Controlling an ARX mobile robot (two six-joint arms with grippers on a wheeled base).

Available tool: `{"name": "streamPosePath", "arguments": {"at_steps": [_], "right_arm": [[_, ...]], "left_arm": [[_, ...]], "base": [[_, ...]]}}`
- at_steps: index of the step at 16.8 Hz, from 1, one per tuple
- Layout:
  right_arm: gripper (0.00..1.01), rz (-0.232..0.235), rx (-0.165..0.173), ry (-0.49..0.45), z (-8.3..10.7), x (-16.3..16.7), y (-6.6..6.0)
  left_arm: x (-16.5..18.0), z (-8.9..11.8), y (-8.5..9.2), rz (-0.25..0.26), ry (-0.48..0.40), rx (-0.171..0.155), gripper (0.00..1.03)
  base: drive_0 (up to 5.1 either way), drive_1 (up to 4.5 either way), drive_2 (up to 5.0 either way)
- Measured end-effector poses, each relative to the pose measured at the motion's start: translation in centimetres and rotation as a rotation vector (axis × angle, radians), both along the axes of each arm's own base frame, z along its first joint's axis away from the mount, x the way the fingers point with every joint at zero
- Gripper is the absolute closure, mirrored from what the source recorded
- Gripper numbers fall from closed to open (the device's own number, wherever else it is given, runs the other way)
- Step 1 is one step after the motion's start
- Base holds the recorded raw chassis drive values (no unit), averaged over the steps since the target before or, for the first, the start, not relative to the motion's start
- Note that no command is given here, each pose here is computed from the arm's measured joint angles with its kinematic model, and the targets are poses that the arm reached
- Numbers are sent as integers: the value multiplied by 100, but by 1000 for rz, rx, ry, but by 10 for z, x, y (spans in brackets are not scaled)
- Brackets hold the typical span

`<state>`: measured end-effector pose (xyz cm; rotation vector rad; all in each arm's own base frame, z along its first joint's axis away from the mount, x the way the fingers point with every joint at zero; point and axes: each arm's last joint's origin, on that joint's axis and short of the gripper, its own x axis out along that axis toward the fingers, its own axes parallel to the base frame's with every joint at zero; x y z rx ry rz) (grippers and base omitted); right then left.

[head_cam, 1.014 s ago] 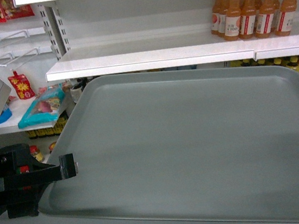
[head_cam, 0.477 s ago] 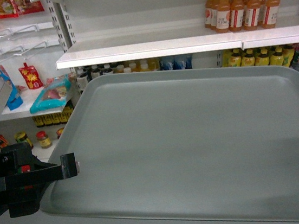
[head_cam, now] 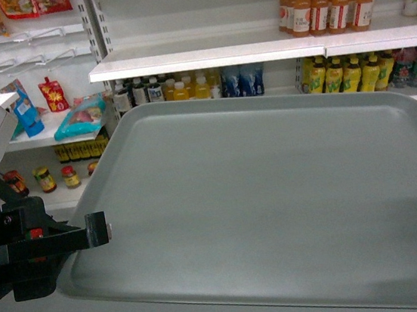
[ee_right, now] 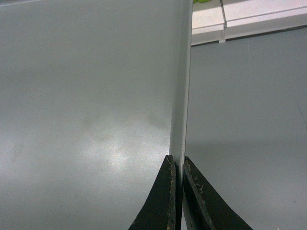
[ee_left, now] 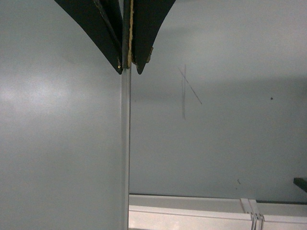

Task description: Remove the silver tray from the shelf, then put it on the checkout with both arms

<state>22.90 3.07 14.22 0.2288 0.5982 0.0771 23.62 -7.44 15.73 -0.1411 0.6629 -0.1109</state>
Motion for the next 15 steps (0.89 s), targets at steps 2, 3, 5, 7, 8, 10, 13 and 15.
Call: {"name": "streamPosePath", "arguments": {"at_steps": [2, 3, 5, 7, 8, 10, 13, 15], "right_arm": [[99, 1, 0, -2, 0, 0, 0], [99, 1, 0, 0, 0, 0, 0], [99, 1, 0, 0, 0, 0, 0], [99, 1, 0, 1, 0, 0, 0], [99, 1, 0, 1, 0, 0, 0], [99, 1, 0, 0, 0, 0, 0], [99, 1, 0, -1, 0, 0, 0], [99, 0, 0, 2, 0, 0, 0]], "left_arm": [[0, -1, 0, 1, 7, 3, 101], [0, 0, 0, 2, 5, 3, 101], [0, 0, 0, 2, 5, 3, 101], [0, 0, 0, 2, 5, 3, 101], [0, 0, 0, 2, 5, 3, 101], [0, -1, 0, 2, 6, 3, 101], [0, 0, 0, 2, 4, 3, 101], [0, 0, 0, 1, 5, 2, 101]], "base": [[12, -421, 446], [17, -416, 450], [12, -421, 446], [12, -422, 445], [9, -424, 443], [11, -423, 444], [3, -431, 436], [-7, -440, 426]]}}
